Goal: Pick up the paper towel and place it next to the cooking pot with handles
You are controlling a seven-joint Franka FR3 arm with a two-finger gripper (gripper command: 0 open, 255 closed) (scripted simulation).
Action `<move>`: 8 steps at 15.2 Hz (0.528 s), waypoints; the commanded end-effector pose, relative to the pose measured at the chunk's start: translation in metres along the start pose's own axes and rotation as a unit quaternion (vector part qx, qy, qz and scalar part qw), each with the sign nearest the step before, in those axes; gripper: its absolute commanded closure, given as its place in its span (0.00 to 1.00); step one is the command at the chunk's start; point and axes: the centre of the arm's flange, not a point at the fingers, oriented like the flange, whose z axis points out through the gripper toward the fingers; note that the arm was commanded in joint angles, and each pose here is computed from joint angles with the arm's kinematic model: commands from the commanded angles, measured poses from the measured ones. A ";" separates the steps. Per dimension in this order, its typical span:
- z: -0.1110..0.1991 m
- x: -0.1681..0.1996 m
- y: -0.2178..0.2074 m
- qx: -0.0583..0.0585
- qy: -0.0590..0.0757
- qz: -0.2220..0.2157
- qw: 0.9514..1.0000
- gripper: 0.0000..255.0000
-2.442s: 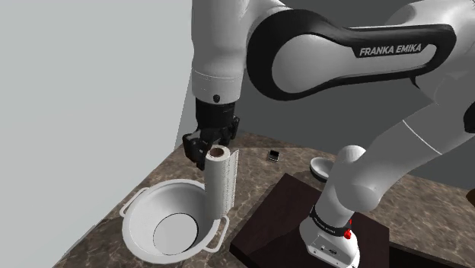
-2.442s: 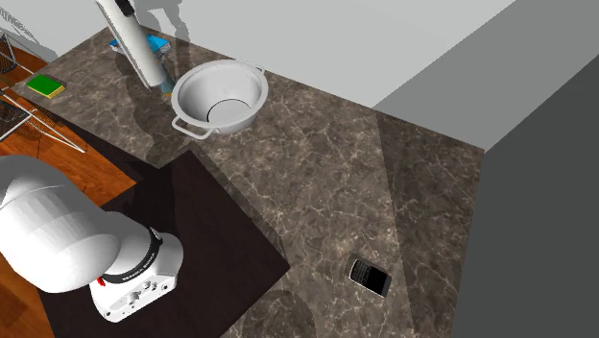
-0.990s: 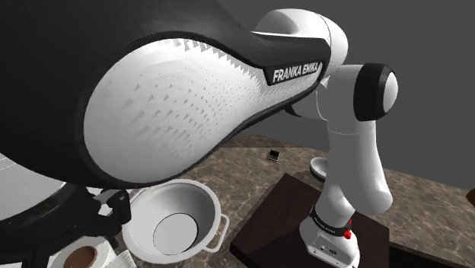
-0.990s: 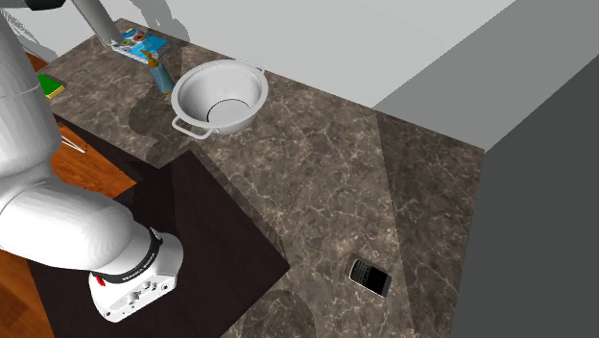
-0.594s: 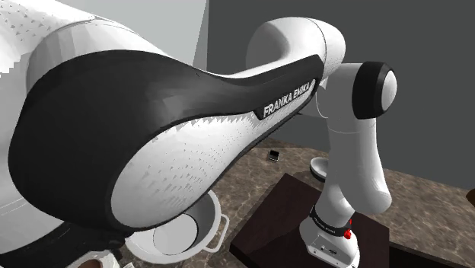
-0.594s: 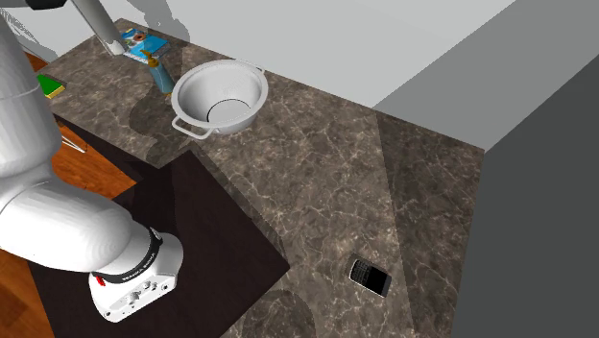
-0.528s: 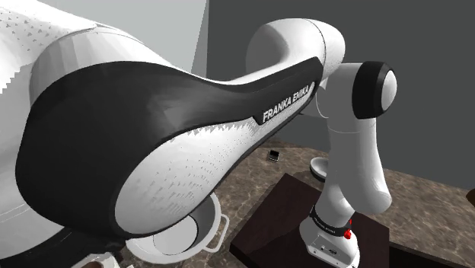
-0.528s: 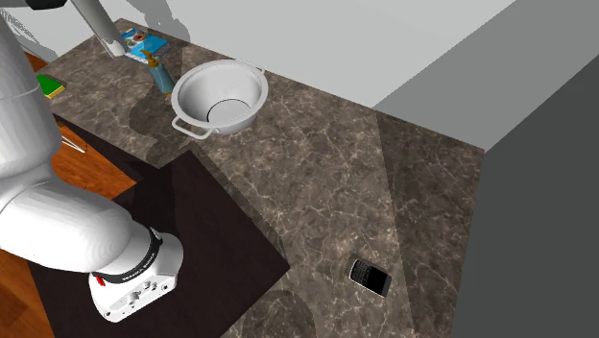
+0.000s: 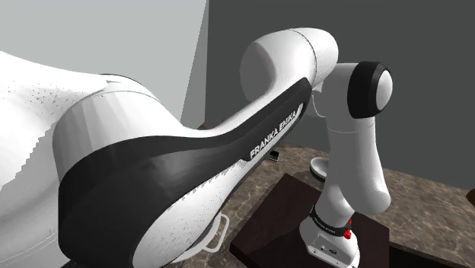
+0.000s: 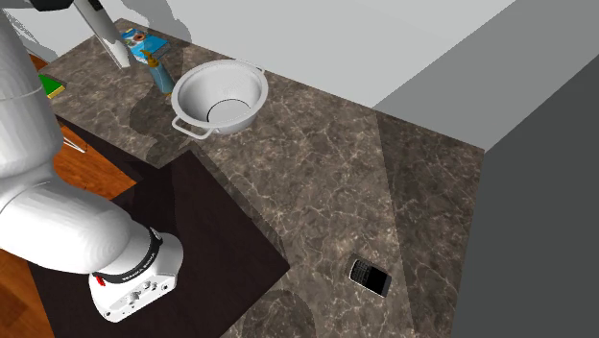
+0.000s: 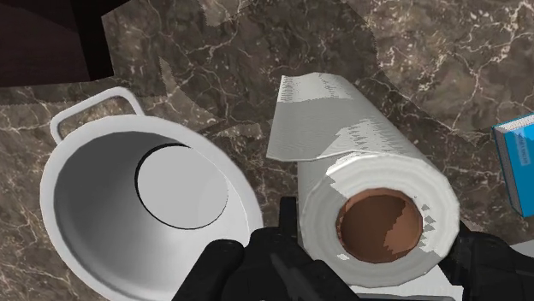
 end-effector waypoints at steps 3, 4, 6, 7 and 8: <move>0.021 -0.001 0.000 0.000 0.000 0.000 1.000 1.00; 0.026 -0.002 0.000 0.000 0.000 0.000 1.000 1.00; 0.037 -0.002 -0.001 0.000 0.000 0.000 1.000 1.00; 0.042 -0.003 -0.001 0.000 0.000 0.000 1.000 1.00; 0.047 -0.003 -0.002 0.000 0.000 0.000 1.000 1.00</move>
